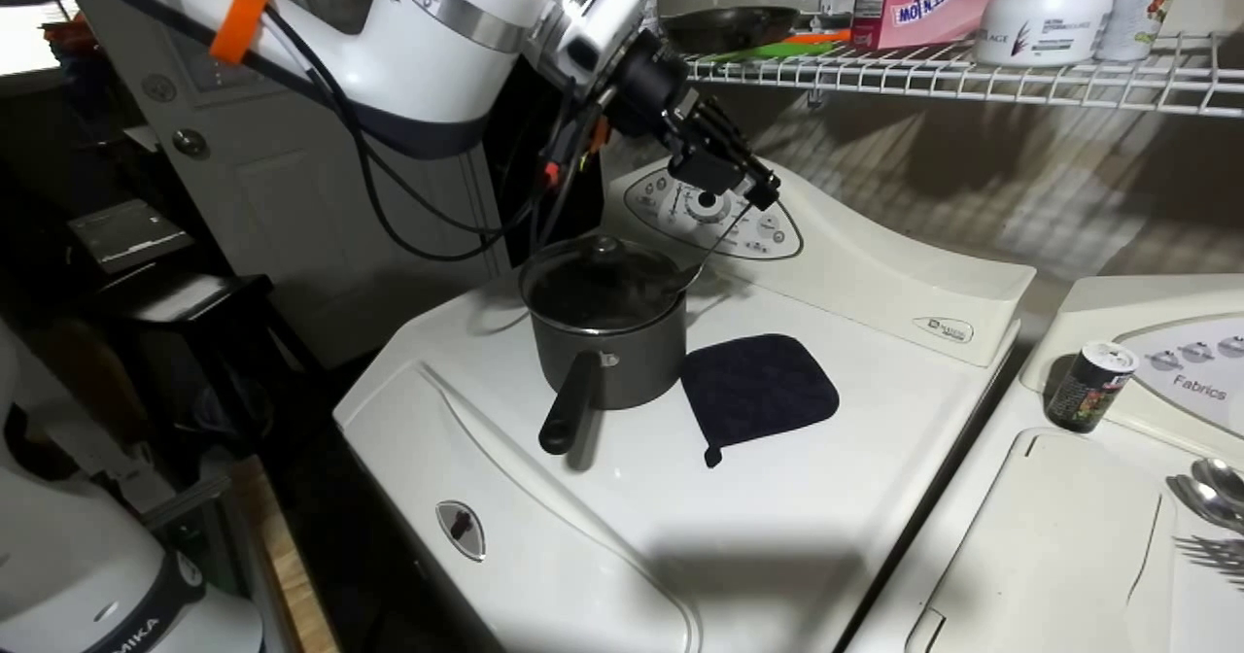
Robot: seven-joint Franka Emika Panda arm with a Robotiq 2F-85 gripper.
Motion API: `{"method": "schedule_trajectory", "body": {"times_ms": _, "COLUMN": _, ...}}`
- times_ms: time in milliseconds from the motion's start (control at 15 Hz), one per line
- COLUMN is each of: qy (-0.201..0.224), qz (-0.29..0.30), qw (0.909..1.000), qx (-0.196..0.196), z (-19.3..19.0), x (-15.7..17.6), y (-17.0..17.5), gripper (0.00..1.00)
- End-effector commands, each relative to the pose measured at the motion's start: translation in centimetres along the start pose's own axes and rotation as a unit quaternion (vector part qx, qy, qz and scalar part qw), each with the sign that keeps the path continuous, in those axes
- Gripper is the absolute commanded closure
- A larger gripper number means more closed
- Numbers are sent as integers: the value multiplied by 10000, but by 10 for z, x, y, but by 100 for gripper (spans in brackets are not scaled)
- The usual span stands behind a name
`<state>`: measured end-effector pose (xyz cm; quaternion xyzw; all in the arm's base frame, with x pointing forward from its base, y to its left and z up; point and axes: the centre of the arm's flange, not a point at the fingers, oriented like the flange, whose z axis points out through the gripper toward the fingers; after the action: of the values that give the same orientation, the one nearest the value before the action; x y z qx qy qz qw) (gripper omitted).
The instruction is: Place the spoon in the pot
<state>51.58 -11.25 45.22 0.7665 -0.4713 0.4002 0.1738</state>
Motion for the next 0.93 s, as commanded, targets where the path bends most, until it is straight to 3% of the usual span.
{"method": "schedule_trajectory", "body": {"times_ms": 0, "qy": 417, "qz": 166, "qw": 9989, "qx": 164, "z": -11, "x": -16, "y": 13, "gripper": 95}}
{"method": "schedule_trajectory", "body": {"times_ms": 867, "qy": 994, "qz": 219, "qw": 9944, "qx": 292, "z": -14, "x": -34, "y": 18, "gripper": 95}}
